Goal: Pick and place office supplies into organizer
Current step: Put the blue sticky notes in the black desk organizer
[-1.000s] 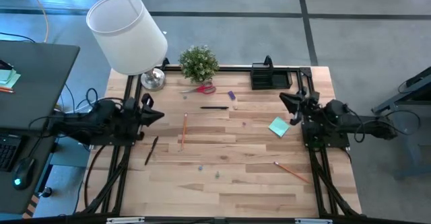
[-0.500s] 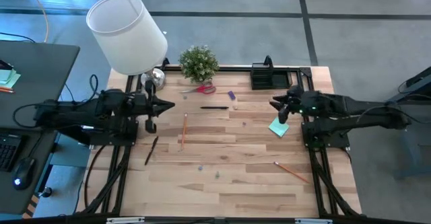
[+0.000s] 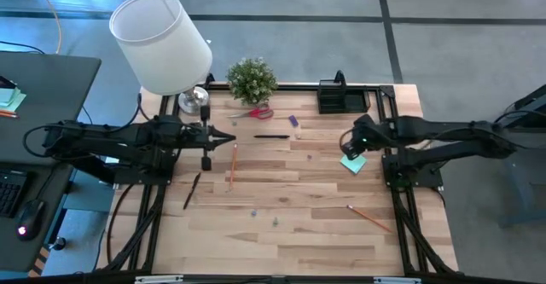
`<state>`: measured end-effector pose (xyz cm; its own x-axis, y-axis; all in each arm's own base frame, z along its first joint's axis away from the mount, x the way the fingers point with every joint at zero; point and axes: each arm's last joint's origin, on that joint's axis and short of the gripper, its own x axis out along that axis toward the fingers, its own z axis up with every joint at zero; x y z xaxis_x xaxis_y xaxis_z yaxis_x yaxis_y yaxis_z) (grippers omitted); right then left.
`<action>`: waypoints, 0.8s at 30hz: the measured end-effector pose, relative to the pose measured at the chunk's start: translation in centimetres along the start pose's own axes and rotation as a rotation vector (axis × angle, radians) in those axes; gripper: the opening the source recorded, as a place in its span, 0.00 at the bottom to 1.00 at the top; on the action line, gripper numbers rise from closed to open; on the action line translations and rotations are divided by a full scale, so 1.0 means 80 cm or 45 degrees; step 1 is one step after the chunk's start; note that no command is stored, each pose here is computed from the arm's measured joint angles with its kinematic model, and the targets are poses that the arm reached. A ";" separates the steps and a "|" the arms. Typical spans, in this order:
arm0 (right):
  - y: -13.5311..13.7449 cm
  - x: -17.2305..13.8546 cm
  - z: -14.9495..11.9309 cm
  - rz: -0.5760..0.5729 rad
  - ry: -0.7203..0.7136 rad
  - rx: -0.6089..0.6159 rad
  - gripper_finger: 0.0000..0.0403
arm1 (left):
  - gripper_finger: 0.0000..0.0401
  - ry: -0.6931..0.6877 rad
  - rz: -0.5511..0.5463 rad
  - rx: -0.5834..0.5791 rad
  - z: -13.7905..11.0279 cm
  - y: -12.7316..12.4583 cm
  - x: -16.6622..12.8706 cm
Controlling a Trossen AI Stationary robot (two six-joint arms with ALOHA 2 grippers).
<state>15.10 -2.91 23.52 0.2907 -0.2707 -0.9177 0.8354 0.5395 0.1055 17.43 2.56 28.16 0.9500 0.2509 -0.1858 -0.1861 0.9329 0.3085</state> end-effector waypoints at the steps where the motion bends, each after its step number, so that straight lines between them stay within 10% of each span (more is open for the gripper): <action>1: 0.000 0.006 0.003 0.000 0.052 -0.002 0.33 | 0.00 0.000 0.007 0.019 0.000 0.000 0.000; 24: -0.033 0.116 0.061 0.079 0.532 -0.344 0.31 | 0.00 0.009 -0.162 -0.066 -0.003 -0.005 -0.006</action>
<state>17.86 -10.78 16.57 0.0783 0.0809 -0.9936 0.6558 0.7466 0.1124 17.01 2.16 27.88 0.9649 0.1318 -0.2272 -0.0774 0.9693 0.2332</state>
